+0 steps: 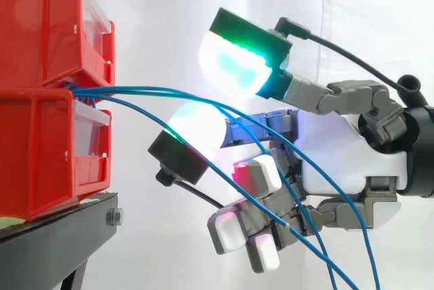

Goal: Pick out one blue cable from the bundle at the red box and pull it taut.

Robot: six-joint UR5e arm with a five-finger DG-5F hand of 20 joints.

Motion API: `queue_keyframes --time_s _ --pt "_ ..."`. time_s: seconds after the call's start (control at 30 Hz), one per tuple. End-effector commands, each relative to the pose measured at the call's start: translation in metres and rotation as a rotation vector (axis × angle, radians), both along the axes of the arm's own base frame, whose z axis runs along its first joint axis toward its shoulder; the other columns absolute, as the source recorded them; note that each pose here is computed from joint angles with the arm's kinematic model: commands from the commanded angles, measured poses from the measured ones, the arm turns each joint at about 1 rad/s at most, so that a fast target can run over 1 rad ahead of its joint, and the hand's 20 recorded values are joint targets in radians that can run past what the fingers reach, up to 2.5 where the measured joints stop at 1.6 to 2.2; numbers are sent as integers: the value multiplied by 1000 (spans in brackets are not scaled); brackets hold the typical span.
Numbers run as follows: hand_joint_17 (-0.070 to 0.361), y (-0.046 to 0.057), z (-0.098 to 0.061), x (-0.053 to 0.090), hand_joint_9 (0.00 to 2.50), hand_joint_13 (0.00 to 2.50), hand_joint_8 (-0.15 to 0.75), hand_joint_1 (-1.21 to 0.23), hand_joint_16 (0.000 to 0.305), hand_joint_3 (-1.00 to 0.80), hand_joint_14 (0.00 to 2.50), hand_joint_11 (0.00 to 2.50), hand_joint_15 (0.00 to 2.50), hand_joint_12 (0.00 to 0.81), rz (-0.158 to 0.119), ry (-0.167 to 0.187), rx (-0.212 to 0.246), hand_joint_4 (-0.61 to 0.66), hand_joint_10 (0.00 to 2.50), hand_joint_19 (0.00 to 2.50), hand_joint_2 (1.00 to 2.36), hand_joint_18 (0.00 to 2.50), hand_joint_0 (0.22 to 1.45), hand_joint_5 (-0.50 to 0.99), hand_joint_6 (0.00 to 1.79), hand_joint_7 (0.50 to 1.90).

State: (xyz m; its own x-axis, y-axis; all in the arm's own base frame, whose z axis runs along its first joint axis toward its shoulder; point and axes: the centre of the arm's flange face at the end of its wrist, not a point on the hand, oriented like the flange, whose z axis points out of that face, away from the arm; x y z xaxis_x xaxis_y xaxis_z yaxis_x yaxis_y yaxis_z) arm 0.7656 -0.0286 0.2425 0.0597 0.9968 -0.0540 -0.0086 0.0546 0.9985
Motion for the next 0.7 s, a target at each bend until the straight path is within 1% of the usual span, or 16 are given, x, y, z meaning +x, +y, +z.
queue_keyframes --time_s 0.0,0.07,0.1,0.17,0.23,0.33,0.47,0.53,0.57,0.6,0.67 --pt "122 0 0 0 1289 1015 299 -488 54 -500 21 642 545 408 1 0 0 51 22 782 1000 877 632 -115 854 920" --pt "125 0 0 0 1289 1020 306 -571 55 -403 22 637 547 410 2 0 -2 50 25 771 1009 883 633 -115 859 939" --pt "124 0 0 0 1289 1021 308 -576 55 -395 22 644 551 409 2 0 -2 48 24 780 1009 884 633 -114 860 939" --pt "125 0 0 0 1275 1016 312 -657 55 -330 21 654 547 408 2 0 -6 58 24 771 1012 887 629 -116 859 1001" --pt "125 0 0 0 1269 1013 314 -693 56 -311 21 667 548 409 2 0 -8 58 23 771 1013 889 631 -117 865 990" --pt "126 0 0 0 1251 1008 314 -792 56 -281 22 668 538 410 2 -1 -9 82 23 752 1016 894 651 -122 880 986" --pt "125 -1 0 0 1245 1009 311 -875 55 -313 23 654 539 407 1 -2 -12 50 25 739 1014 899 688 -124 887 1004" --pt "123 -1 0 0 1253 1011 311 -894 55 -332 21 651 537 404 1 -2 -12 48 22 737 1013 903 697 -121 890 1001" --pt "123 -1 0 0 1260 1014 312 -912 55 -363 22 640 539 404 1 -2 -13 33 24 728 1011 906 714 -116 889 1042" --pt "123 -1 0 0 1263 1013 312 -915 55 -374 23 635 537 406 1 -2 -13 27 24 727 1010 907 718 -114 889 1050" --pt "121 -2 0 0 1293 1019 317 -916 54 -489 23 648 535 402 -1 -2 -15 -8 23 719 1001 908 748 -110 887 1079"
